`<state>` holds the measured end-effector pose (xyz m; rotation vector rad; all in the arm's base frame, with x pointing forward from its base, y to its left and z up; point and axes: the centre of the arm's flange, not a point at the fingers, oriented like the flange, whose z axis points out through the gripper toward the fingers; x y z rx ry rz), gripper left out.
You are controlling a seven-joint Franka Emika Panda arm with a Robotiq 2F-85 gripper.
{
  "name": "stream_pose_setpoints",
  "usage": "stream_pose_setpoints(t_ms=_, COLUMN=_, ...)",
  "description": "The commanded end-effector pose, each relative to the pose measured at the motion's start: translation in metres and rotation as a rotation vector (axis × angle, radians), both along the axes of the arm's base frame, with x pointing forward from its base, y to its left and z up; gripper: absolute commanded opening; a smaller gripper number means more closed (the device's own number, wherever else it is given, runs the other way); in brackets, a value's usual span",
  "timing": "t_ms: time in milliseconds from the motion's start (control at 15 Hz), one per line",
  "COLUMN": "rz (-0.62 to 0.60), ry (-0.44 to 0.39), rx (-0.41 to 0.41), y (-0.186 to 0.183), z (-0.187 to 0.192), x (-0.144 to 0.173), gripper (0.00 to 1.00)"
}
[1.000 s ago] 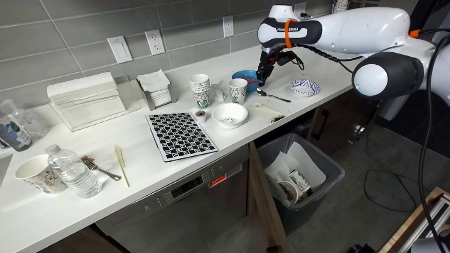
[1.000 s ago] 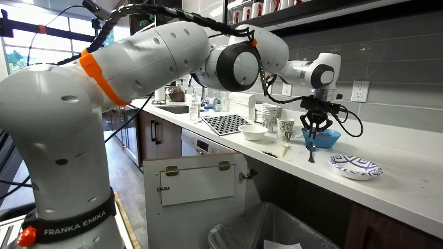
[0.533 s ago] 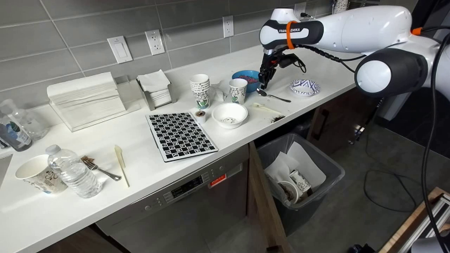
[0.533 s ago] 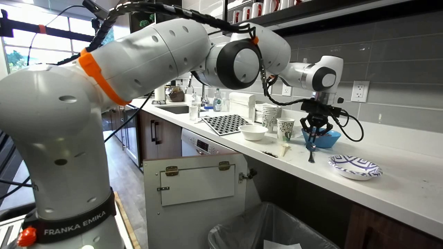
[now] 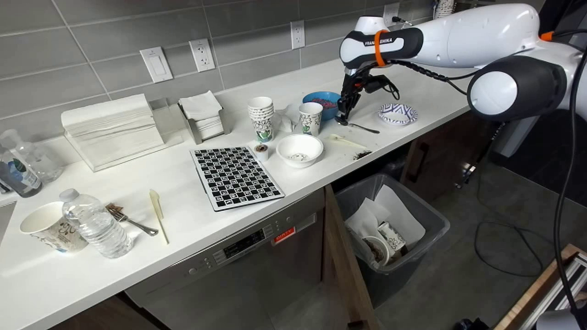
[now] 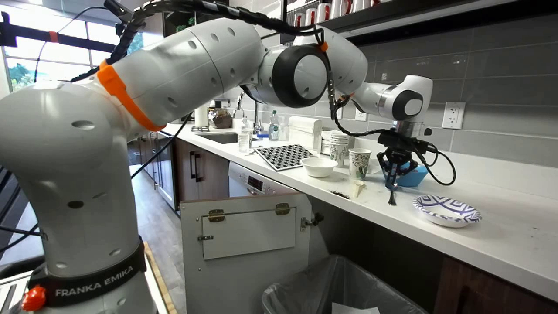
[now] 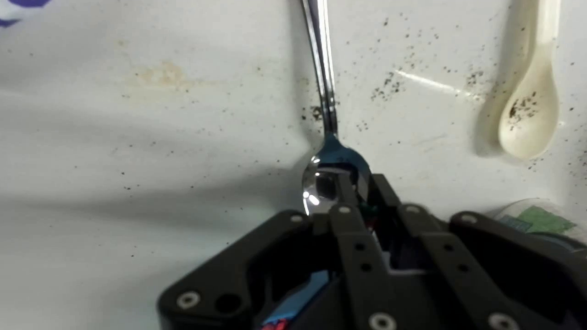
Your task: Pick up some cereal from the blue bowl and place it on the silver spoon then pour the cereal from the spoon into the bin.
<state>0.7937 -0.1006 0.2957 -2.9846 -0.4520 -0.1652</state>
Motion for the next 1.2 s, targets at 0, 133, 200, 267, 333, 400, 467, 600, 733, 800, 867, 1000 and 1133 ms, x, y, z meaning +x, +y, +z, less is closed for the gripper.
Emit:
stream_pose_setpoints(t_ms=0, rz=0.003, ry=-0.017, rx=0.029, y=0.0011, z=-0.0054, x=-0.0281, gripper=0.04)
stream_pose_setpoints(t_ms=133, rz=-0.004, ry=-0.026, rx=0.027, y=-0.0003, z=-0.0063, x=-0.0288, gripper=0.04)
stream_pose_setpoints(t_ms=200, rz=-0.006, ry=-0.032, rx=0.026, y=-0.0006, z=-0.0071, x=-0.0285, gripper=0.04)
stream_pose_setpoints(t_ms=267, rz=-0.005, ry=-0.037, rx=0.025, y=-0.0011, z=-0.0074, x=-0.0286, gripper=0.04)
stream_pose_setpoints(t_ms=333, rz=-0.009, ry=-0.045, rx=0.021, y=-0.0022, z=-0.0082, x=-0.0284, gripper=0.04)
stream_pose_setpoints(t_ms=400, rz=-0.011, ry=-0.053, rx=0.022, y=-0.0027, z=-0.0077, x=-0.0282, gripper=0.04)
stream_pose_setpoints(t_ms=467, rz=-0.011, ry=-0.056, rx=0.022, y=-0.0026, z=-0.0077, x=-0.0286, gripper=0.04)
stream_pose_setpoints(t_ms=600, rz=-0.01, ry=-0.065, rx=0.022, y=-0.0023, z=-0.0075, x=-0.0289, gripper=0.04)
stream_pose_setpoints(t_ms=733, rz=-0.01, ry=-0.064, rx=0.028, y=-0.002, z=-0.007, x=-0.0306, gripper=0.04)
stream_pose_setpoints(t_ms=800, rz=-0.01, ry=-0.064, rx=0.029, y=-0.0018, z=-0.0061, x=-0.0313, gripper=0.04)
stream_pose_setpoints(t_ms=867, rz=-0.01, ry=-0.063, rx=0.032, y=-0.0018, z=-0.0055, x=-0.0325, gripper=0.04)
stream_pose_setpoints(t_ms=1000, rz=-0.008, ry=-0.061, rx=0.032, y=-0.0018, z=-0.004, x=-0.0342, gripper=0.04)
stream_pose_setpoints(t_ms=1133, rz=-0.009, ry=-0.067, rx=0.03, y=-0.0026, z=-0.0032, x=-0.035, gripper=0.04)
